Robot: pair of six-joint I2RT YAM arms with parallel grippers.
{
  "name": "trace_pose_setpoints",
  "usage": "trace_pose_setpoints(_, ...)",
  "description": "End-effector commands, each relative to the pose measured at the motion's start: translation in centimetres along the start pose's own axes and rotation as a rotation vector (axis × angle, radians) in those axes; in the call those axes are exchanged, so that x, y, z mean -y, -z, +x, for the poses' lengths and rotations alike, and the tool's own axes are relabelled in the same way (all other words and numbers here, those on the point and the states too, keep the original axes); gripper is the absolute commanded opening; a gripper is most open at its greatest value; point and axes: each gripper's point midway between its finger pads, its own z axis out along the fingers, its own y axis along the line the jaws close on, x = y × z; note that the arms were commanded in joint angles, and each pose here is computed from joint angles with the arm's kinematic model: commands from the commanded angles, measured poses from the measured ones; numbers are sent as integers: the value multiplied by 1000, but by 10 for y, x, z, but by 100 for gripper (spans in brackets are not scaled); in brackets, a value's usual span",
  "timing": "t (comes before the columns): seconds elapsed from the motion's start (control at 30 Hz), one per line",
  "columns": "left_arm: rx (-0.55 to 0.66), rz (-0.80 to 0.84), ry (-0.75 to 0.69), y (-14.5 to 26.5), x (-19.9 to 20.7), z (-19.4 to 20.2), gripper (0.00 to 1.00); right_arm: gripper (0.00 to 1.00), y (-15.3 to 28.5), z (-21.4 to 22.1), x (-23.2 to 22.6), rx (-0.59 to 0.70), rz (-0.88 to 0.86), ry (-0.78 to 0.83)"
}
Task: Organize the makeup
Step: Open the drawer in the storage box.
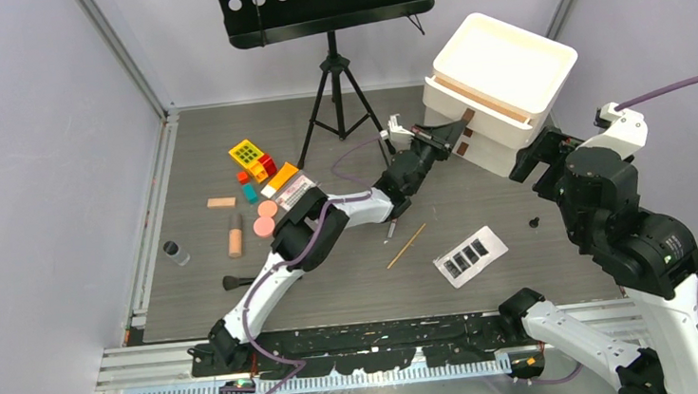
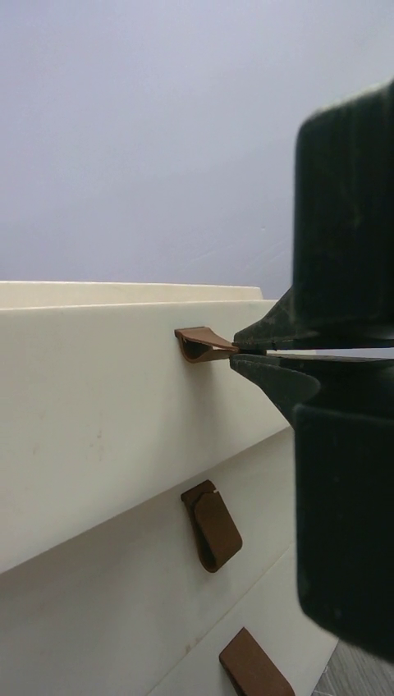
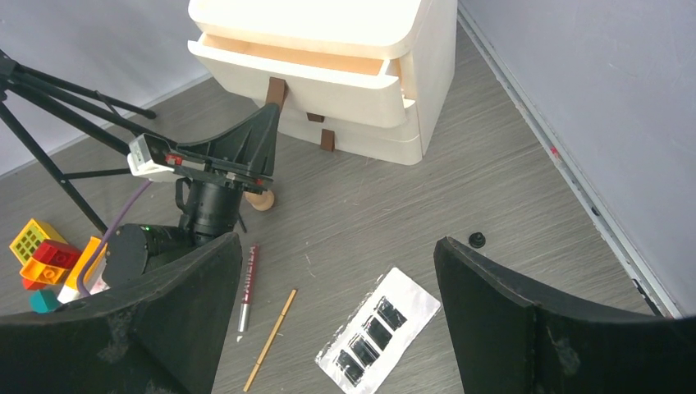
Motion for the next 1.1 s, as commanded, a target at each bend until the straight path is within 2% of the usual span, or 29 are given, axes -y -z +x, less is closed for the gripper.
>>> trace_pose_setpoints(0.0,26,143,6,0,68,-14,0,91,-2,-4,-3,18,-4,-26)
trace_pose_setpoints(1.07,16,187,35,45,91,-27,0,91,-4,0,-6,7,-10,-35)
